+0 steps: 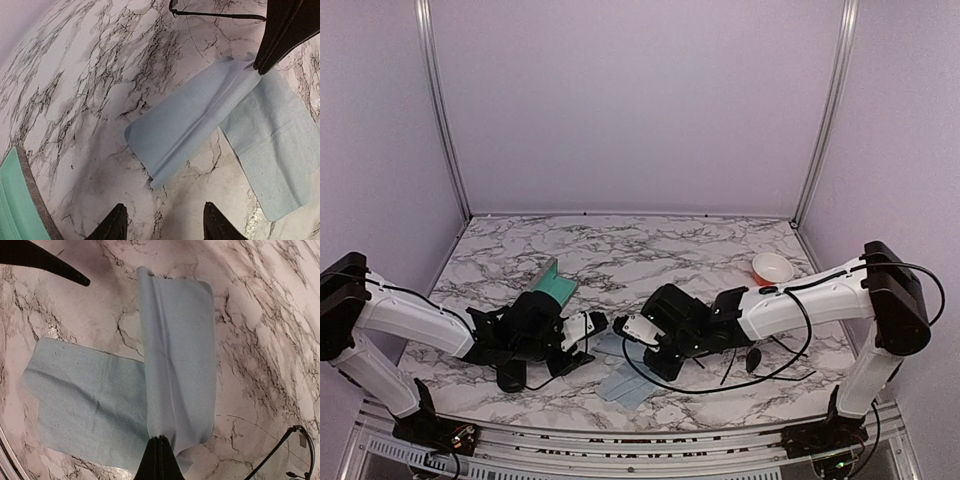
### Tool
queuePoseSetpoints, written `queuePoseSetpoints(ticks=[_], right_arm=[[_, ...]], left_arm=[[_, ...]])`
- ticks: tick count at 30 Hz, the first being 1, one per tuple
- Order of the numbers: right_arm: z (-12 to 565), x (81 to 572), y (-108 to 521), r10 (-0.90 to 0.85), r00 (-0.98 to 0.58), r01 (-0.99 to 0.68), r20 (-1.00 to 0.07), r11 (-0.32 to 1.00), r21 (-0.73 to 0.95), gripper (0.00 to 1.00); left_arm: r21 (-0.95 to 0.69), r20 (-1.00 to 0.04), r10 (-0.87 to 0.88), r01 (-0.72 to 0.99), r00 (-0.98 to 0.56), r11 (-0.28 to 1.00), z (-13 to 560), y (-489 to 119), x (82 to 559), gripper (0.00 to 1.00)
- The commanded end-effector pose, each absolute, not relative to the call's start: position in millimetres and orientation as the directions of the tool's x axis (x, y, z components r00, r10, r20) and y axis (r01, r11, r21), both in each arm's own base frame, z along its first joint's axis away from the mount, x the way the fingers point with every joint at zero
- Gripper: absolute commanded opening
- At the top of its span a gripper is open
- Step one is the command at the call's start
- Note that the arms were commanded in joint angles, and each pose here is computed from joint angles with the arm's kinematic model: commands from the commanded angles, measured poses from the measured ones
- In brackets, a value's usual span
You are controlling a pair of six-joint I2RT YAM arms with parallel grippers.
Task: Organize the sunglasses
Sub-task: Pick up the folded cleaning cloth from the center of the board.
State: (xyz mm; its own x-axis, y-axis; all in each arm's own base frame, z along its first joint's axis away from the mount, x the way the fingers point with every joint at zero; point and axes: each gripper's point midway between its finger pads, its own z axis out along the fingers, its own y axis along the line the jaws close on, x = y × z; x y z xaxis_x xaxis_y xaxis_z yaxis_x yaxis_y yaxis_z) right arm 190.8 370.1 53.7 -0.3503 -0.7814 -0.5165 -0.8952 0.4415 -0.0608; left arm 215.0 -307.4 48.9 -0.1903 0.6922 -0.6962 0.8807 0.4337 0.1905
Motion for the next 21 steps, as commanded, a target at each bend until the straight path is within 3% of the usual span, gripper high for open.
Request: queuePoseSetpoints(ticks=[1,8,16,21], right_arm=[[54.7,190.0,366.6,-0.784,-0.347,-0.897,-0.514,0.438,-0.064,0.00],[52.3,188.2,362.5,-0.785,-0.346,-0.897,-0.514,0.438,-0.065,0.00],[51.7,185.5,352.6,-0.781,-0.344,-0.897,-0.521,0.438,-0.063,0.00],[50.2,187.0,348.1,-0.778,-0.351,-0.894,-0.521,0.445,-0.061,0.00]], left_arm=[[0.302,-0.712,0.702,0.888,-0.031,0.346,59.1,-313.7,216.6,0.54],[0.358,-0.697,0.717,0.880,0.029,0.312,51.7,-321.2,224.2,0.55],[0.334,-0.765,0.643,0.877,0.039,0.345,54.9,-321.9,224.2,0.54],[0.294,-0.771,0.633,0.923,0.077,0.246,46.4,-328.8,205.1,0.55]])
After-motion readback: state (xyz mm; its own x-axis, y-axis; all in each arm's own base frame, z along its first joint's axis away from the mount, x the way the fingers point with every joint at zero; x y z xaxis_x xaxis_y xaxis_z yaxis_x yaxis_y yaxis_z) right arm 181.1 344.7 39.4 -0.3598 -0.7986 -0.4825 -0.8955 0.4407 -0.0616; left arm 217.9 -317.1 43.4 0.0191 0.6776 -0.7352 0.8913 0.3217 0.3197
